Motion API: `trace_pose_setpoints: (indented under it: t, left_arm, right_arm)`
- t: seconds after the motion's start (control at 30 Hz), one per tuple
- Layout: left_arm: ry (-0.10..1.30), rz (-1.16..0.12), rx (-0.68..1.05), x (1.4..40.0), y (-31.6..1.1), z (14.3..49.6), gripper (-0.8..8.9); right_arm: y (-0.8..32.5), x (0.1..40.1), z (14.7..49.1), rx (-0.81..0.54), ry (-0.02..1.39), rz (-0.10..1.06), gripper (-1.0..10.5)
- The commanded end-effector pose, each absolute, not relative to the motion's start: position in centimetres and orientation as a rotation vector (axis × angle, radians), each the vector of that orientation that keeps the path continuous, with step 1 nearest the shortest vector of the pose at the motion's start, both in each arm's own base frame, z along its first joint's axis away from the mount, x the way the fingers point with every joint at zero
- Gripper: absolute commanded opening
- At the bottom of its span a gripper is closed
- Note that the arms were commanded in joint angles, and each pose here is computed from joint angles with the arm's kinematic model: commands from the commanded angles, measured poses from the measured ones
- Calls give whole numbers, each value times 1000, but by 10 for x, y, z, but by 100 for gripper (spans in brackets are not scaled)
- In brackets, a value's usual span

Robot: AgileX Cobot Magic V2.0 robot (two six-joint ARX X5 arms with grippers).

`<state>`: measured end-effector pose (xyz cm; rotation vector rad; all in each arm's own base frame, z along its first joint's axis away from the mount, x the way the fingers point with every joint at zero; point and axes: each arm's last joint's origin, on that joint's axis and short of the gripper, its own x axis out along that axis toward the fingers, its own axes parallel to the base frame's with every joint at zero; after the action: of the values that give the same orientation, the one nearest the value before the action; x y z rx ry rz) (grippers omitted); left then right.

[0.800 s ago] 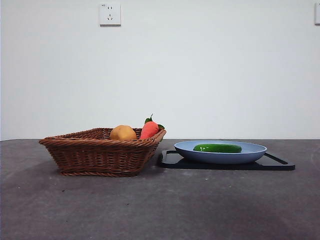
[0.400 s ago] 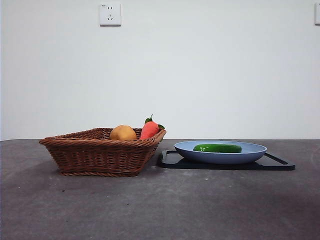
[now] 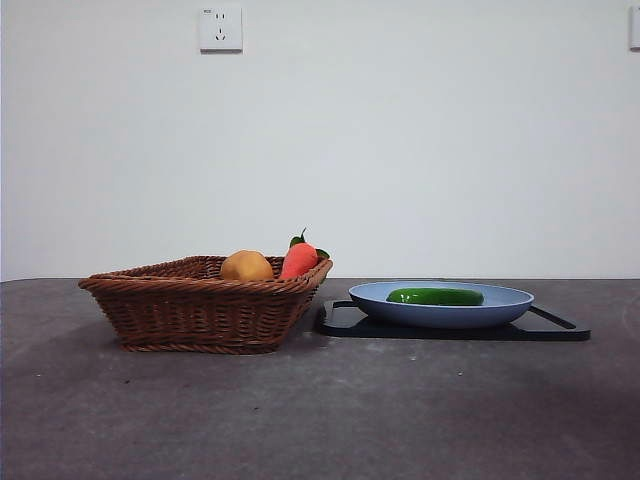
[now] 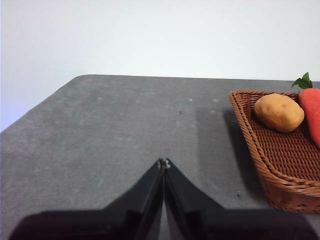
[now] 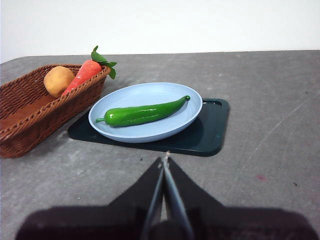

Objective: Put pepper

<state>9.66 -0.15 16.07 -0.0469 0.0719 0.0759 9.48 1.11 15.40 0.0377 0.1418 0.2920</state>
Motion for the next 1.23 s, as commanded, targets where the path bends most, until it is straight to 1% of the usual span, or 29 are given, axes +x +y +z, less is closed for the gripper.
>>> trace_pose_setpoints:
  t: [0.03, 0.17, 1.23]
  left_arm:
    - [69, 78, -53, 97, -1, 158, 8]
    - [69, 78, -53, 97, -1, 158, 8]
    - [69, 78, -53, 97, -1, 158, 8]
  right_arm:
    - [11, 95, 151, 56, 162, 292, 11]
    - [11, 95, 151, 101, 165, 288, 11]
    - [11, 95, 151, 101, 165, 288, 11]
